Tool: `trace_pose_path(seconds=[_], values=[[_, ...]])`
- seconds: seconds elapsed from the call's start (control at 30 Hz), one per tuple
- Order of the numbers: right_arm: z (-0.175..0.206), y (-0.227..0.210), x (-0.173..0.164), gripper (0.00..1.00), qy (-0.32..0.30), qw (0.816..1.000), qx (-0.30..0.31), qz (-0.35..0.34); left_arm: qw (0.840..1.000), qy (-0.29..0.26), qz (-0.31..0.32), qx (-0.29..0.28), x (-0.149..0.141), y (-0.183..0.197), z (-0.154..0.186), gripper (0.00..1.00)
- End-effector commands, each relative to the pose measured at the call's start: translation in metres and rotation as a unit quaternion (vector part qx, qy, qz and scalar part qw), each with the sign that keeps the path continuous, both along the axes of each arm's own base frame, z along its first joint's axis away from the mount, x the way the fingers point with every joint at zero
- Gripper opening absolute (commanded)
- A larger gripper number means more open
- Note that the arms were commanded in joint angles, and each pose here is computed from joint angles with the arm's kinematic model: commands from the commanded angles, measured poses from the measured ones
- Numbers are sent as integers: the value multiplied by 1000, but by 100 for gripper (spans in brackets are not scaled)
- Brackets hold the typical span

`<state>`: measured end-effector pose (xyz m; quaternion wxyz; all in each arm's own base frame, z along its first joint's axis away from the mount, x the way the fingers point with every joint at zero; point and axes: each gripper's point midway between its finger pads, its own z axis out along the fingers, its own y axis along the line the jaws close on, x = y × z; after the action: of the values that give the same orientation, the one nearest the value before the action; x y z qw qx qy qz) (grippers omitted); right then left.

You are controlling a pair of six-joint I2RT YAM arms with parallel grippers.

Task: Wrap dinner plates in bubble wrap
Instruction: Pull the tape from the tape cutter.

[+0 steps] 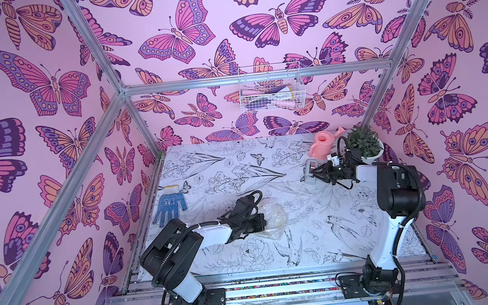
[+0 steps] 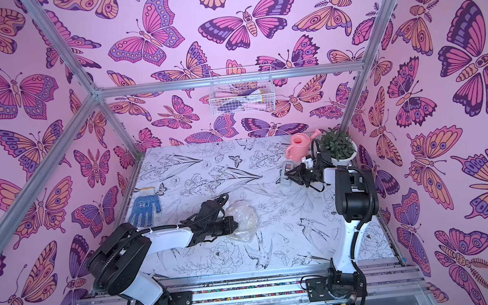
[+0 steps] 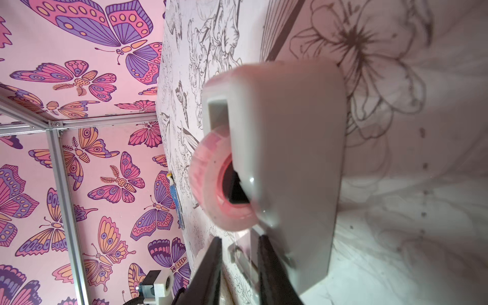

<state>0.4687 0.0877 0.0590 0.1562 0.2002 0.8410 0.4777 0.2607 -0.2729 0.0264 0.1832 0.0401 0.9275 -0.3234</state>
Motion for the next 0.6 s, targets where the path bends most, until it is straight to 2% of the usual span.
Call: trace_pose_path(seconds=[0.0,0.2,0.37,0.57], values=[[-27,3,-4,28,42,999,5,-8,989,104,11,104,-44,45,-57,0],[-27,11,-4,26,43,999,18,1,989,104,13,106,-45,46,-57,0],[-25,12,-3,21,43,999,28,-3,989,103,14,107,-45,47,-57,0],[-8,11,3,2,25,999,27,-14,989,103,14,107,-45,46,-57,0]])
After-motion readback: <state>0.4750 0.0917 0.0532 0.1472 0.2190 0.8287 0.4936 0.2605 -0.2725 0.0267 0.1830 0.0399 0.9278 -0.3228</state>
